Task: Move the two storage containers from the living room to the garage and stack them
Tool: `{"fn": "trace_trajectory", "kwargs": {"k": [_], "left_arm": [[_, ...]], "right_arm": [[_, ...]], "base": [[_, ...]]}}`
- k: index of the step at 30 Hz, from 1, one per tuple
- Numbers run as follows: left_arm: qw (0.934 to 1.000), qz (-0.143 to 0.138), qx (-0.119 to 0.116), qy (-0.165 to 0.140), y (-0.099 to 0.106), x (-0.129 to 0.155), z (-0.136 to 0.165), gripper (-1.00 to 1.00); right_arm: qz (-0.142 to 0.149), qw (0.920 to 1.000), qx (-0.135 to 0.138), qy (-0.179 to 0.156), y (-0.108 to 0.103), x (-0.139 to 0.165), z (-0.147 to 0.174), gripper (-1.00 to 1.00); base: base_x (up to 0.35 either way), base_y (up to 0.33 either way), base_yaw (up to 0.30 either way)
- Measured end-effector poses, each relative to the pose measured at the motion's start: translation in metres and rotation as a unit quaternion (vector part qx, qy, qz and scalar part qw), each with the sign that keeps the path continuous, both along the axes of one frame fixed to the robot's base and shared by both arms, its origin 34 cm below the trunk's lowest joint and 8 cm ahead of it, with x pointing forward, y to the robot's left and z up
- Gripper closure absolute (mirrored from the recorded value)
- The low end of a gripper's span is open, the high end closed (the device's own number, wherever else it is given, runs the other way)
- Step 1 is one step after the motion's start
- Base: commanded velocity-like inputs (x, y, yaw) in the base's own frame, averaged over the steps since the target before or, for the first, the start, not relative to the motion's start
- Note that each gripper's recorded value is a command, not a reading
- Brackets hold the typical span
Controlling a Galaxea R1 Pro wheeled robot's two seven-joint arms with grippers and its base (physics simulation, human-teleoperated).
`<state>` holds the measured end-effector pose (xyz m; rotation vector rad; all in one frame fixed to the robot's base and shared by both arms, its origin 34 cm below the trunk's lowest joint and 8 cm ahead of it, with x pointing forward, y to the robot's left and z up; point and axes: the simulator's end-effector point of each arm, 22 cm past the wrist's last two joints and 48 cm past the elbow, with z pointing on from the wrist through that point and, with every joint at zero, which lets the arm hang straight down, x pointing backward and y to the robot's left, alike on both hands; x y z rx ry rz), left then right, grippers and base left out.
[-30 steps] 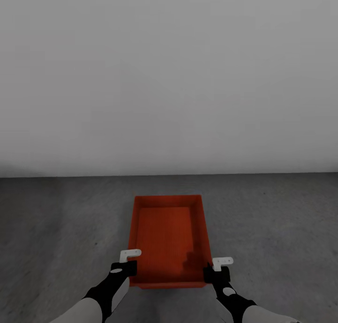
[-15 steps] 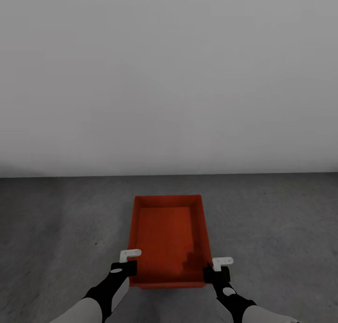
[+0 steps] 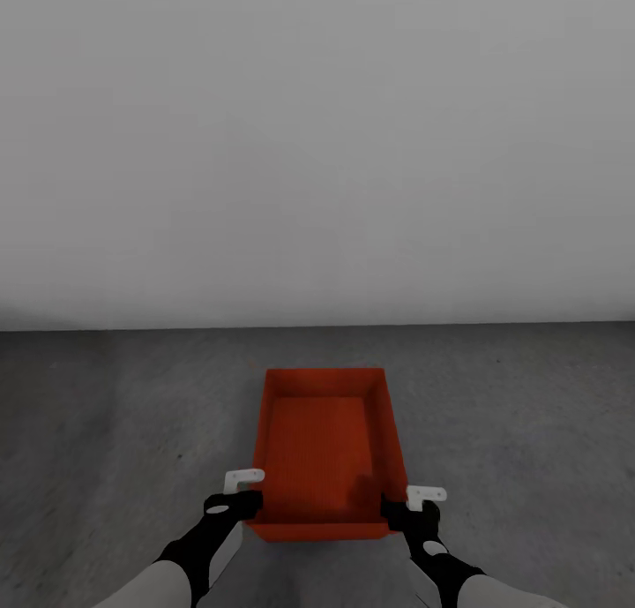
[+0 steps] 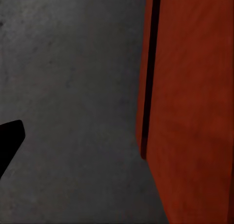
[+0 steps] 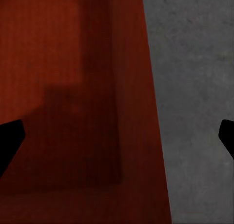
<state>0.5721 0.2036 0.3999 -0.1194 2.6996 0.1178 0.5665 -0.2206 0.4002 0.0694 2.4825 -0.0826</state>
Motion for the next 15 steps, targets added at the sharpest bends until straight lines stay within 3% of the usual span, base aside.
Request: {"fn": "trace_trajectory", "kwargs": {"k": [15], "left_arm": [[1.0000,0.002,0.000,-0.002,0.0007,0.0009,0.0004,-1.00]], "right_arm": [[0.004,1.0000,0.000,0.000,0.0008,0.0002,0.0001,-1.00]], "base": [[0.000,0.000,0.000]]}}
